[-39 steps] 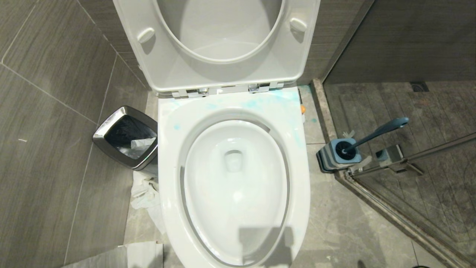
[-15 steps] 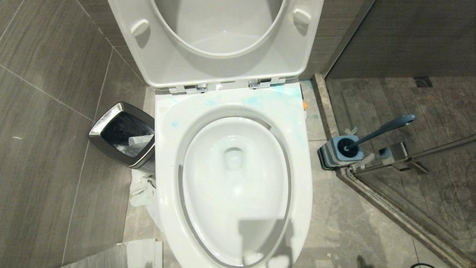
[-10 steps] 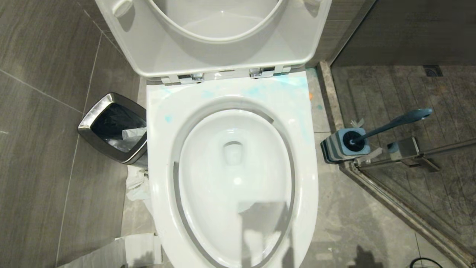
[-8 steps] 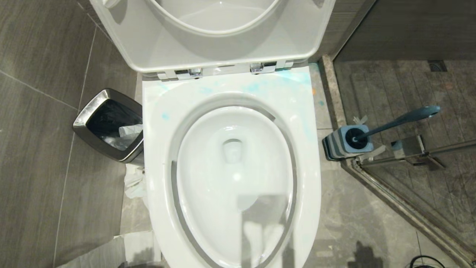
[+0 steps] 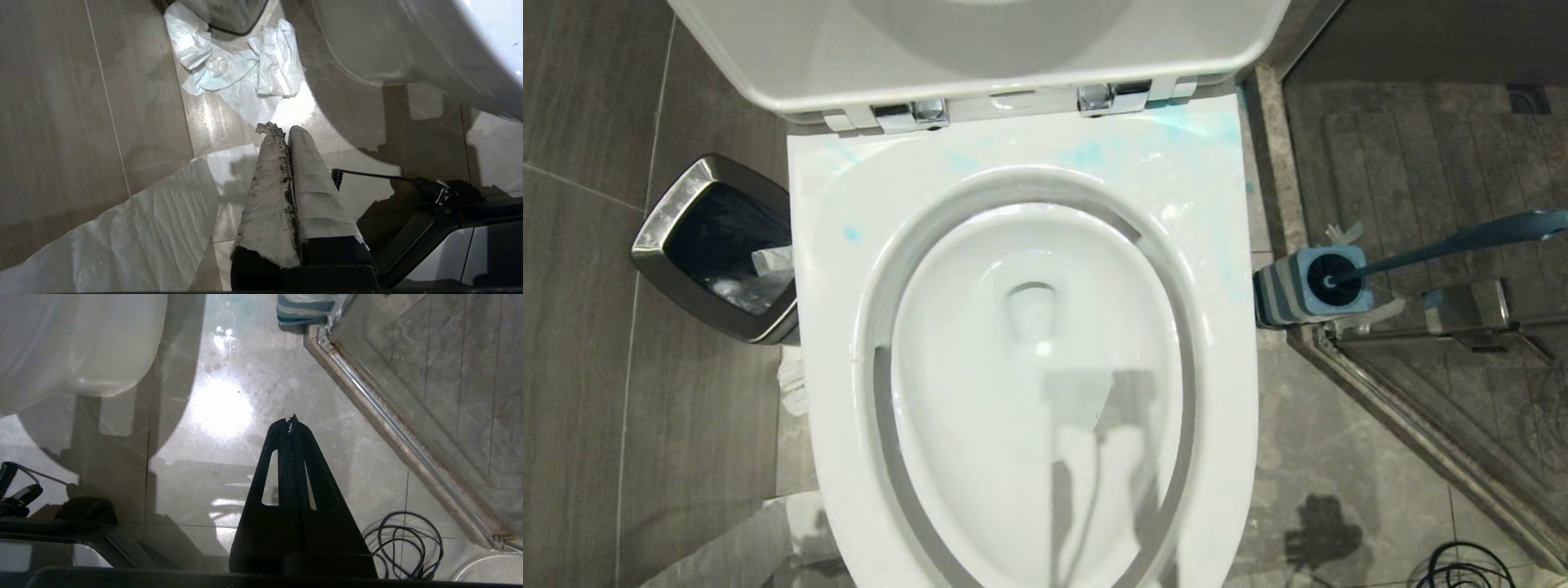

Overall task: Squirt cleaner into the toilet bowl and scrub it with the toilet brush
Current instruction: Pour in the cleaning agent

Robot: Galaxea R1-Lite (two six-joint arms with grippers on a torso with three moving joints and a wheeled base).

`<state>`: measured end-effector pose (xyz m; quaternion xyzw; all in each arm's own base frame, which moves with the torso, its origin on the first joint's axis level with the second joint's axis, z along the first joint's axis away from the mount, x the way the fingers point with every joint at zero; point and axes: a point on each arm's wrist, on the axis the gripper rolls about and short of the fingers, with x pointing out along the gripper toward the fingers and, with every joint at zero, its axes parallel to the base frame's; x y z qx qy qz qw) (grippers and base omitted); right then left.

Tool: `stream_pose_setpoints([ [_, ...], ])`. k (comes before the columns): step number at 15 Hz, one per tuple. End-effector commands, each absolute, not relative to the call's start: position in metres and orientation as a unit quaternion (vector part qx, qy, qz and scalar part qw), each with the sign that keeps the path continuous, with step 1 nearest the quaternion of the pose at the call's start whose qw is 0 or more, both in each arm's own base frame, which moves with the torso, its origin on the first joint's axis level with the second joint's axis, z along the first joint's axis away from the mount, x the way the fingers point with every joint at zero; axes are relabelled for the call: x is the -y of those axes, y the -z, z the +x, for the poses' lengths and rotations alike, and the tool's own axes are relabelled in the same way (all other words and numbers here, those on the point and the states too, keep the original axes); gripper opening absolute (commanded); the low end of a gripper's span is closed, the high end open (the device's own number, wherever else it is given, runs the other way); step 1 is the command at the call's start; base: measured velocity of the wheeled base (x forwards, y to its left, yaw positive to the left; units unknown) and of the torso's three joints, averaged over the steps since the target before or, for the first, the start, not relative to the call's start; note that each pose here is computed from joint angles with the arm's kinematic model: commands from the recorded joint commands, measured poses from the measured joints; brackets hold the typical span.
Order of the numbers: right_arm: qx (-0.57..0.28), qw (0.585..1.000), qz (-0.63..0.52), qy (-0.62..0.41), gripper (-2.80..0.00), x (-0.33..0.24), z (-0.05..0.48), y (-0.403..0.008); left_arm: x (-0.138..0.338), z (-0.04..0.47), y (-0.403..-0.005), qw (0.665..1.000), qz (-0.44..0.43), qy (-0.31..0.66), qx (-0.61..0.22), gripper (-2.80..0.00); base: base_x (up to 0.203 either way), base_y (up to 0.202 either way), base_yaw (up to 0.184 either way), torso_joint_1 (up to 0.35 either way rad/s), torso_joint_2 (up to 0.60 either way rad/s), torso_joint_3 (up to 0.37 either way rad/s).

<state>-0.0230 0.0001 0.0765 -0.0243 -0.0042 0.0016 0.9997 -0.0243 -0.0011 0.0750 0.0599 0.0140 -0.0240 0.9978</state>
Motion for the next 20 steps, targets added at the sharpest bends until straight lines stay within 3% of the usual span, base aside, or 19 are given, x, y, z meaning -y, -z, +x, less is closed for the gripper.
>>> stream_pose_setpoints([
  [1, 0.004, 1.000, -0.025, -0.001, -2.80, -0.0001, -0.0229, -0.0765, 0.0011, -0.0241, -0.0752, 0.998, 0.060, 0.024, -0.015, -2.80, 0.000, 0.000, 0.000, 0.003, 0.00, -0.202],
  [8, 0.004, 1.000, -0.025, -0.002, -2.80, -0.0001, -0.0229, -0.0765, 0.0011, -0.0239, -0.0753, 0.998, 0.061, 0.024, -0.013, -2.80, 0.000, 0.000, 0.000, 0.004, 0.00, -0.189],
  [20, 0.004, 1.000, -0.025, -0.002, -2.80, -0.0001, -0.0229, -0.0765, 0.0009, -0.0237, -0.0747, 0.998, 0.053, 0.018, -0.014, -2.80, 0.000, 0.000, 0.000, 0.002, 0.00, -0.083],
])
